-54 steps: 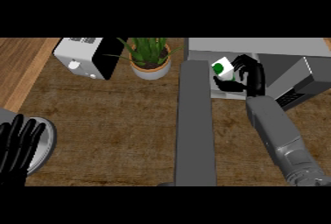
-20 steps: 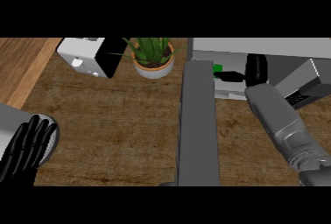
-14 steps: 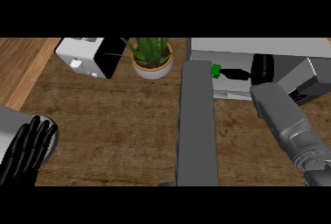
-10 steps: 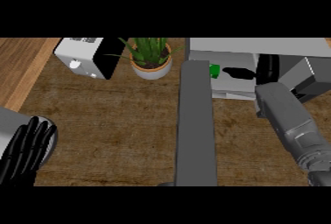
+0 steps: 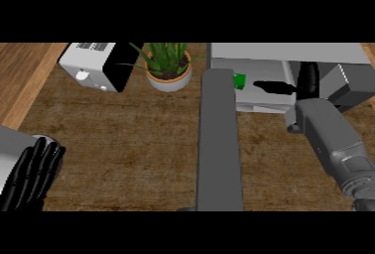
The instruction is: Pick up the milk, place it into the microwave and close the microwave
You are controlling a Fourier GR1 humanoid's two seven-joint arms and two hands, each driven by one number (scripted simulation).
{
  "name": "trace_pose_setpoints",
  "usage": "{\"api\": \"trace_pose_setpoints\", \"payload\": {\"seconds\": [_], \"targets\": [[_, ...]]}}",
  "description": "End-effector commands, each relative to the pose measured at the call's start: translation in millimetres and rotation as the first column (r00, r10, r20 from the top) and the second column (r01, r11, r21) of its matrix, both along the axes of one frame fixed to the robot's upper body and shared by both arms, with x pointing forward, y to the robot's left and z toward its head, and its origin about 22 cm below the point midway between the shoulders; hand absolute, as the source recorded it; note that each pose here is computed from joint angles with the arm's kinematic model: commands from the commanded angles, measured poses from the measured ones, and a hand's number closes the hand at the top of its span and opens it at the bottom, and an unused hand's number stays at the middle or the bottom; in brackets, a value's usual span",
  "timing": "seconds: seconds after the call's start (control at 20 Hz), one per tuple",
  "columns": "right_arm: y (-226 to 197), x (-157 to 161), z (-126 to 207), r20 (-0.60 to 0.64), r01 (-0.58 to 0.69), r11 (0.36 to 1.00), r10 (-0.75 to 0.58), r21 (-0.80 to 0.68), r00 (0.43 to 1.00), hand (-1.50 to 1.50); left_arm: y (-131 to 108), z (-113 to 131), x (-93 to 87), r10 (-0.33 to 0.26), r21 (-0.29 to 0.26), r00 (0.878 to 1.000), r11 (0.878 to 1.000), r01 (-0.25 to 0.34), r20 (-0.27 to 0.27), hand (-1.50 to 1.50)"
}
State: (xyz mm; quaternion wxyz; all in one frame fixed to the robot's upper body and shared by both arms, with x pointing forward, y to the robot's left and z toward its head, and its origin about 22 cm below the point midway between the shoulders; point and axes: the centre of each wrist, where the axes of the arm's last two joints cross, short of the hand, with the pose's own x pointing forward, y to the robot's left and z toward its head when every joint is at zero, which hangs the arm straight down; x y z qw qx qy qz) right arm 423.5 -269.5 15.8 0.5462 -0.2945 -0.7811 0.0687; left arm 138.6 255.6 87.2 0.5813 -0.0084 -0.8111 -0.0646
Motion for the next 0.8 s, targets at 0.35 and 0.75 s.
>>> {"api": "trace_pose_setpoints", "payload": {"seconds": [0.35, 0.75], "targets": [[-1.5, -34.0, -53.0, -0.058, -0.127, 0.978, 0.139, 0.164, 0.989, -1.5, -7.2, -8.7, -8.3, -0.023, -0.024, 1.0, 0.999, 0.023, -0.004, -1.5], [10.5, -61.4, -88.6, -0.136, -0.12, 0.962, 0.157, 0.245, 0.978, -1.5, -14.9, 8.8, -2.0, 0.004, -0.037, 1.0, 0.999, -0.003, 0.001, -1.5]]}}
